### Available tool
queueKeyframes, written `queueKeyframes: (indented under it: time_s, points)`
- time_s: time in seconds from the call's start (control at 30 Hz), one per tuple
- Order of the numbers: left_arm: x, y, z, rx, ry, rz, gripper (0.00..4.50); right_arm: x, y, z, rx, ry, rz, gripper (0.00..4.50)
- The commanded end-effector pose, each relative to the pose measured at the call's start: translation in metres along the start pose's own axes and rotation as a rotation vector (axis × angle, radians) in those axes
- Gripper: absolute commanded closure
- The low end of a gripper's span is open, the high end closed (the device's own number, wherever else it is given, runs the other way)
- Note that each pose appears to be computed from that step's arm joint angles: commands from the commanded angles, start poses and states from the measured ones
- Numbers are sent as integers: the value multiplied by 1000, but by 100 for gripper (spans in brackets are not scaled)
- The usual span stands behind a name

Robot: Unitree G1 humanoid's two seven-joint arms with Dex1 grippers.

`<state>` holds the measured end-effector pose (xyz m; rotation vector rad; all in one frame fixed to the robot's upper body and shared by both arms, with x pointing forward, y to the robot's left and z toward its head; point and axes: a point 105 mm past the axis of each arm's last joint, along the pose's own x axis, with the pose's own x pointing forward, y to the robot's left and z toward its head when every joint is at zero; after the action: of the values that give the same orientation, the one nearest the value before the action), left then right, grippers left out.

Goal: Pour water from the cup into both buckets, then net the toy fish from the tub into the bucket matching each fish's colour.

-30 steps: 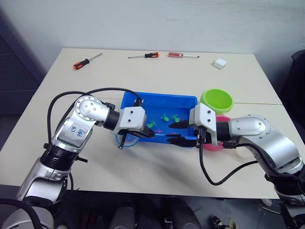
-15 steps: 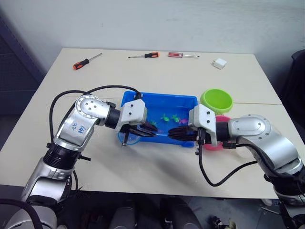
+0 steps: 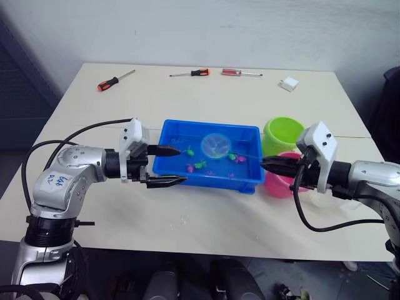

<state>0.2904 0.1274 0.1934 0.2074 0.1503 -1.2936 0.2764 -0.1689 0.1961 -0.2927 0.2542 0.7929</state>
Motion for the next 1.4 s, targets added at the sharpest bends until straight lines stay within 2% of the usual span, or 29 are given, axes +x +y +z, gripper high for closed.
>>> queueKeyframes:
  time_s: [0.03, 0.1, 0.2, 0.27, 0.33, 0.43, 0.5, 0.7, 0.93, 1.07, 1.17, 1.3, 1.4]
  points:
    - [2, -3, 6, 60, 4, -5, 1, -10, -11, 4, -99, 17, -95, 450]
    - [3, -2, 7, 62, 1, -8, 1, -13, -12, -1, -72, 35, -90, 450]
    - [6, 0, 10, 77, -5, -7, 1, -14, -11, -4, 77, 4, -72, 450]
    - [7, 2, 10, 86, -10, 0, 1, -14, -11, -11, -7, 59, -93, 450]
    - [7, 2, 9, 87, -9, 1, 1, -14, -13, -12, -118, 82, -105, 450]
    - [10, 0, 7, 91, -2, -14, 1, -11, -23, -8, -431, 145, -123, 450]
    - [11, -1, 7, 94, -1, -20, 1, -8, -27, -8, -563, 166, -113, 450]
    - [11, 1, 8, 111, 7, -9, 1, 5, -39, -8, -1000, 243, -6, 450]
    - [7, 2, 12, 115, -9, 17, 1, 7, -52, -17, -1293, 343, 117, 450]
    - [7, 1, 12, 114, -15, 24, 1, 6, -45, -19, -1329, 335, 204, 450]
    - [8, 1, 12, 116, -16, 25, 1, 6, -34, -20, -1284, 301, 266, 450]
    - [7, 2, 13, 117, -20, 29, 1, 7, -24, -22, -1206, 267, 299, 450]
    - [7, 2, 14, 120, -23, 29, 1, 7, -21, -22, -1075, 241, 285, 450]
